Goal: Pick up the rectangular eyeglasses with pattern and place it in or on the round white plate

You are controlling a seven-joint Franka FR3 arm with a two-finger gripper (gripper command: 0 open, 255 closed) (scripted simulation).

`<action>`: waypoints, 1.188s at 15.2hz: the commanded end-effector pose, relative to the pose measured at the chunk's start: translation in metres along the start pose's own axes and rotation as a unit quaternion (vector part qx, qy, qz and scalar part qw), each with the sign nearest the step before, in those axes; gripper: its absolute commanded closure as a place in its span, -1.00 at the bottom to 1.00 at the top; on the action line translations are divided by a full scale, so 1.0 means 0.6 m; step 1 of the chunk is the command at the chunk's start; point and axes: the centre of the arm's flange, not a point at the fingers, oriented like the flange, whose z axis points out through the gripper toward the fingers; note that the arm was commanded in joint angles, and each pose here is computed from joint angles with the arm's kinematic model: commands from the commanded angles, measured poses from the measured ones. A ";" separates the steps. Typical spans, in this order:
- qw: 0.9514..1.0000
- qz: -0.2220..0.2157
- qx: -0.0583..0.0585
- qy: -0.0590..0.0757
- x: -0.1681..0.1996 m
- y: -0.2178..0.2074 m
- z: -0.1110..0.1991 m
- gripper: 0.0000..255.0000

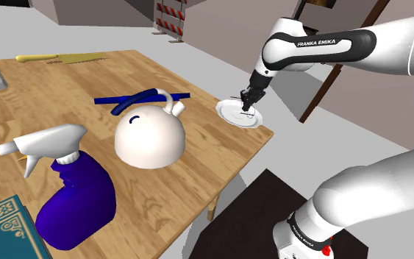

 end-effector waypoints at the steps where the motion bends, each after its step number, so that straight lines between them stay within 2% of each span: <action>1: 1.000 0.000 0.000 0.000 0.000 0.000 0.000 -1.00; 6: 1.000 0.000 0.000 0.000 0.000 0.000 0.000 -1.00; 10: 1.000 0.000 0.000 0.000 0.000 0.000 -0.083 -1.00; 18: 1.000 0.000 0.000 0.000 0.000 0.000 -0.083 -1.00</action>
